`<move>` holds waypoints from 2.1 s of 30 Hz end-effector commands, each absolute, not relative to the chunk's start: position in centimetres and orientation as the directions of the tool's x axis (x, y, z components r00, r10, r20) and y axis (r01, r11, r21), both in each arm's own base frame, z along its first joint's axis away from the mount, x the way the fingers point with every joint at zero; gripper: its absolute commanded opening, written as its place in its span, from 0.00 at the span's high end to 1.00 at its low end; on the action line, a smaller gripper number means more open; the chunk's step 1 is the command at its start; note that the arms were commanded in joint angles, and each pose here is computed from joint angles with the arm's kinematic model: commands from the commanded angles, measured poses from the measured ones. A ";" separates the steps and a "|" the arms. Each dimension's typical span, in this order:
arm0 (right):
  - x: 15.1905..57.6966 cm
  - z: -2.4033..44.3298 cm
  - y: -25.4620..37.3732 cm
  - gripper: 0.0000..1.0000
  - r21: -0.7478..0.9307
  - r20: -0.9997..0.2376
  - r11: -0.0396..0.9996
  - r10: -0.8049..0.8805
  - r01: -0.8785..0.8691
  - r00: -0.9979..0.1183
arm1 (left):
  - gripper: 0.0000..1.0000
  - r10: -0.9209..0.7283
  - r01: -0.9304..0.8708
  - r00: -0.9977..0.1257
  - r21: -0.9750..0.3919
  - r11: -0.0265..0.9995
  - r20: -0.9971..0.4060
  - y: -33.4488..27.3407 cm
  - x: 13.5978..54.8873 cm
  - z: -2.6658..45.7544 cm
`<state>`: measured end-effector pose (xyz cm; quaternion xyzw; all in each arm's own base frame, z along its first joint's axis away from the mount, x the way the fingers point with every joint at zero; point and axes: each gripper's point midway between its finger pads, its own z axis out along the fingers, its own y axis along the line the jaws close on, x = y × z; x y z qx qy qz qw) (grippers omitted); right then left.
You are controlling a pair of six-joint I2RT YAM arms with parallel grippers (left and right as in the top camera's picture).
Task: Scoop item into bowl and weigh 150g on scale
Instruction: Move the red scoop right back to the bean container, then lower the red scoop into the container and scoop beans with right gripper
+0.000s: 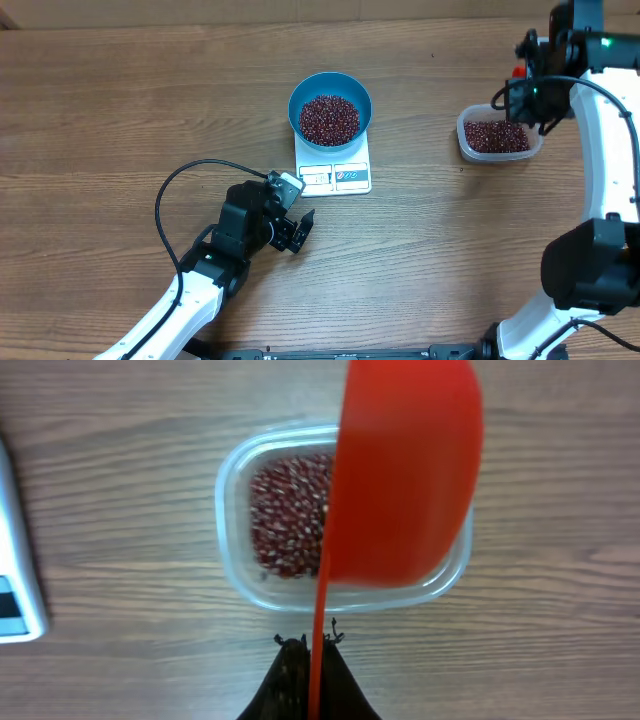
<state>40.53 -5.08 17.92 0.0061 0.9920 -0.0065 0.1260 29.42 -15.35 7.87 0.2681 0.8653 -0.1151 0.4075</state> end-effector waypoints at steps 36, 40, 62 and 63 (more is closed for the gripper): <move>39.1 8.0 -2.4 0.96 0.180 -0.208 0.984 0.048 0.010 -0.977 | 0.00 0.360 0.553 -0.536 0.005 0.833 -0.764 -15.4 29.4 7.7; 38.8 7.6 -2.0 0.96 0.205 -0.202 0.979 0.048 0.006 -0.978 | 0.00 0.359 0.553 -0.535 0.005 0.833 -0.764 -15.4 29.4 7.7; 37.1 6.1 -3.9 0.96 0.085 -0.117 0.996 -0.026 -0.036 -0.993 | 0.00 0.359 0.553 -0.535 0.005 0.833 -0.764 -15.4 29.4 7.7; 37.1 6.1 -4.1 0.96 0.072 -0.112 0.997 -0.026 -0.034 -0.993 | 0.00 0.359 0.553 -0.535 0.005 0.833 -0.764 -15.4 29.4 7.7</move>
